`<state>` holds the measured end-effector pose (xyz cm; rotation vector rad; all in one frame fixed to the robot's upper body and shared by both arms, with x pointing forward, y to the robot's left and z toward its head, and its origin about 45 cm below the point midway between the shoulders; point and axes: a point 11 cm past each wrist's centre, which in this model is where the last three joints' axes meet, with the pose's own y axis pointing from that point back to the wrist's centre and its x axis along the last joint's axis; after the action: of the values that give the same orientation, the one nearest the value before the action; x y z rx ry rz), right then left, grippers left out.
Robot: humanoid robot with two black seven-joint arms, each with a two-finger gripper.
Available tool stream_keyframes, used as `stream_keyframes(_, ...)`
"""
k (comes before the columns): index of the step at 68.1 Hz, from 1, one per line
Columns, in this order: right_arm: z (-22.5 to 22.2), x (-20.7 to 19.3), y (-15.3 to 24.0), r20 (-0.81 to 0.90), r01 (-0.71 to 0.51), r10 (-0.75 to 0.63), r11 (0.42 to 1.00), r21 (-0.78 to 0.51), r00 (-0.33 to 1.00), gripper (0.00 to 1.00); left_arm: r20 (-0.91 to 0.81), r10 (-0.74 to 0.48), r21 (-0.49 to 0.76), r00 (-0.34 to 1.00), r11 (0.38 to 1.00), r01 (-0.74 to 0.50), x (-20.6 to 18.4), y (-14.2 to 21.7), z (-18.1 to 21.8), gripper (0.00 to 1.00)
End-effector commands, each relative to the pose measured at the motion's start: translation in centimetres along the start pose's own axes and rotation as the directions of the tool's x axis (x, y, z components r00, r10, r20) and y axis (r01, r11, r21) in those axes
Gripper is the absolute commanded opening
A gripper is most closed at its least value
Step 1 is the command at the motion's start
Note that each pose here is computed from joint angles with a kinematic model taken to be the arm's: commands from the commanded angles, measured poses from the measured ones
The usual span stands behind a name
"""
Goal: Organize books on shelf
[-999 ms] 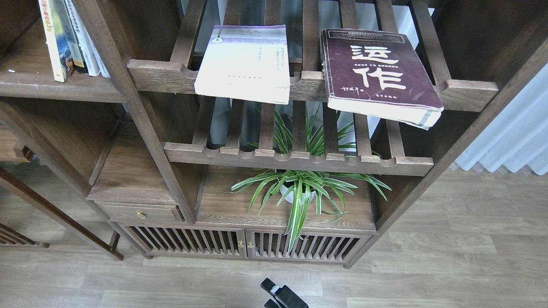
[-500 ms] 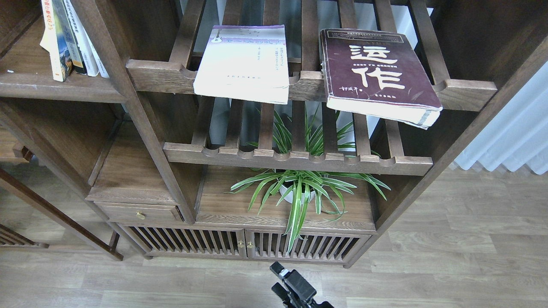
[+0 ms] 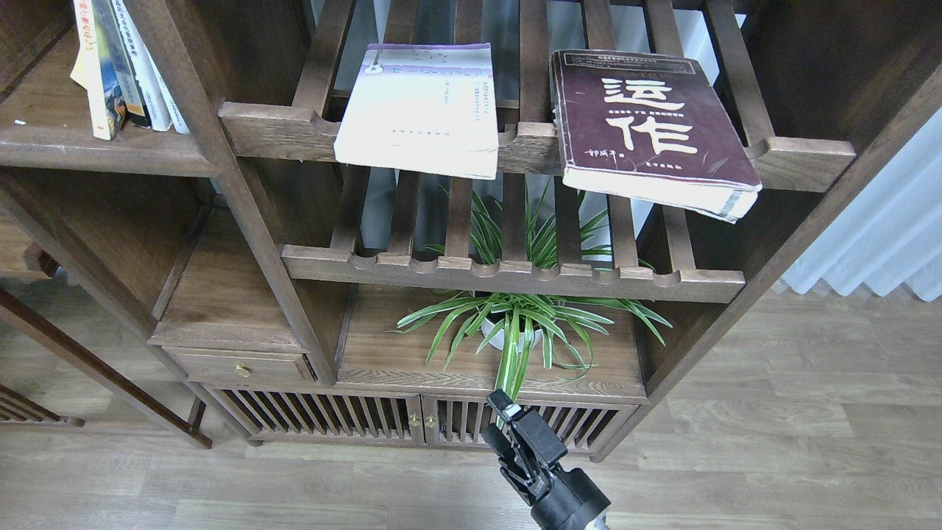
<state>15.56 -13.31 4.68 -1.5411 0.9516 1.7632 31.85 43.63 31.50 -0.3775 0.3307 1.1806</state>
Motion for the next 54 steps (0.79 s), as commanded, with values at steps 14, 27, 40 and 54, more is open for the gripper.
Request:
stream_keyframes(14, -3.8, -4.3, -0.1, -0.061, 0.121, -0.117, 0.990, 0.070, 0.991, 0.99, -0.120, 0.069, 0.050, 0.990, 0.997, -0.063, 1.0, 2.7, -5.4, 0.87)
stream_keyframes(27, -5.6, -8.2, -0.4, -0.103, 0.235, -0.225, 0.966, 0.104, 0.969, 0.99, -0.141, 0.090, 0.067, 0.986, 0.994, -0.081, 1.2, 3.3, -6.5, 0.88)
stream_keyframes(40, -6.5, -11.0, -0.4, -0.145, 0.310, -0.294, 0.944, 0.108, 0.945, 0.98, -0.145, 0.117, 0.076, 0.982, 0.991, -0.107, 2.0, 3.8, -6.9, 0.90)
stream_keyframes(54, -9.2, -13.6, -0.1, -0.236, 0.373, -0.337, 0.919, 0.129, 0.911, 0.97, -0.149, 0.136, 0.089, 0.979, 0.988, -0.124, 2.5, 4.2, -7.3, 0.92)
